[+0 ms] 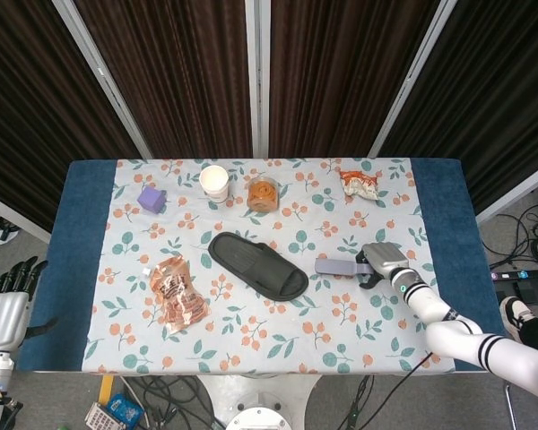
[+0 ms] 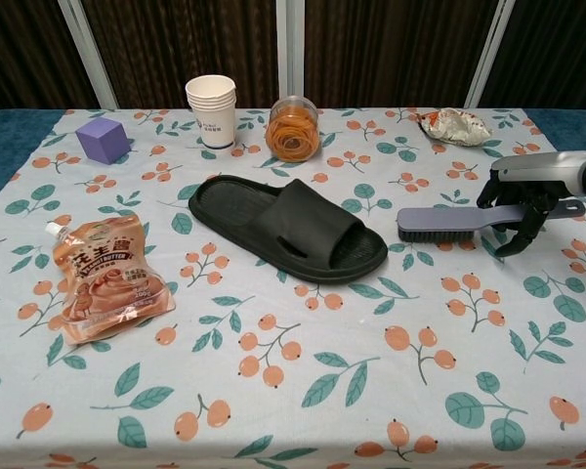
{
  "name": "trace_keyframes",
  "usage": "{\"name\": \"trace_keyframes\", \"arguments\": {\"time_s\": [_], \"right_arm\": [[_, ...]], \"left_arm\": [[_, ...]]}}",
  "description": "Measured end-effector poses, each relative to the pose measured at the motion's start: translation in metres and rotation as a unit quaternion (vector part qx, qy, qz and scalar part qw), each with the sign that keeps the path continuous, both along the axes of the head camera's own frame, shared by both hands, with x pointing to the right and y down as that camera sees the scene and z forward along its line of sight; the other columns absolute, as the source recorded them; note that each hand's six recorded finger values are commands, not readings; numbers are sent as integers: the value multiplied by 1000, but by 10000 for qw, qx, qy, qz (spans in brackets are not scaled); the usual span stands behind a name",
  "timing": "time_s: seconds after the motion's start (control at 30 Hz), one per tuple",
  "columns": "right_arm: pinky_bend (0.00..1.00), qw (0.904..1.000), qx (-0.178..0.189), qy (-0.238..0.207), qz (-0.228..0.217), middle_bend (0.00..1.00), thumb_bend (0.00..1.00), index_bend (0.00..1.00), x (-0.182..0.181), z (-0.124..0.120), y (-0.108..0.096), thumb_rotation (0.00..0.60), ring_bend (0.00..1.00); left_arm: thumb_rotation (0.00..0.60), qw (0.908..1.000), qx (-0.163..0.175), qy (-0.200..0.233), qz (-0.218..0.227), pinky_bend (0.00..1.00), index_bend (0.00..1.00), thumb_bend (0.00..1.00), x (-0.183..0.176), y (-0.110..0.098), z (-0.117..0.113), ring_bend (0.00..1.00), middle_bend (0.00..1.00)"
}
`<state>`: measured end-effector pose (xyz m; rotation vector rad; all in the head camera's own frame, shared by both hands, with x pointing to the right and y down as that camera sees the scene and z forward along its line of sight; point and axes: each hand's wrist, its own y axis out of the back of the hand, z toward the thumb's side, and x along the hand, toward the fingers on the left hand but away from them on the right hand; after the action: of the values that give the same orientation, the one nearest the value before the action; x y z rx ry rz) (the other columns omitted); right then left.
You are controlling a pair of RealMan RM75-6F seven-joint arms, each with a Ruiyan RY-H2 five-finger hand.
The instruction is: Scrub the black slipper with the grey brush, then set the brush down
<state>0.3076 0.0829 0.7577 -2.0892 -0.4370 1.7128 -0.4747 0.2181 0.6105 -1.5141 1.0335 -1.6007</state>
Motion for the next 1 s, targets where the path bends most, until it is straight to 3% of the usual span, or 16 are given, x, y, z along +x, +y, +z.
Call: {"name": "trace_keyframes", "arguments": {"time_s": [0.1,0.27,0.43,0.73,1.0], "right_arm": [[864,10000,-1,30,-16,804,199,747,-2,1,0,600,773],[950,9999,61,101,-77,856,520,867,-5,2,0,600,855],[1000,9997,205,99,-109,960,704,989,-7,0,0,600,990],[1000,9960,829,-281,-156,1000,761,1000,-12,-18,-4,600,1000],[1000,9800,1646,-1096,-232,1000,758,1000,-16,-71,-28,600,1000]], "left_arm": [[600,10000,13,41,-25,161,148,84,-1,0,1,101,159],[600,10000,53,64,-46,161,148,69,-3,0,1,101,159],[600,9999,63,79,7,161,148,63,-3,-2,3,101,159],[600,9981,89,335,516,162,148,63,17,-25,7,101,159],[600,9846,-150,922,1480,162,149,63,69,-69,23,101,160]]}}
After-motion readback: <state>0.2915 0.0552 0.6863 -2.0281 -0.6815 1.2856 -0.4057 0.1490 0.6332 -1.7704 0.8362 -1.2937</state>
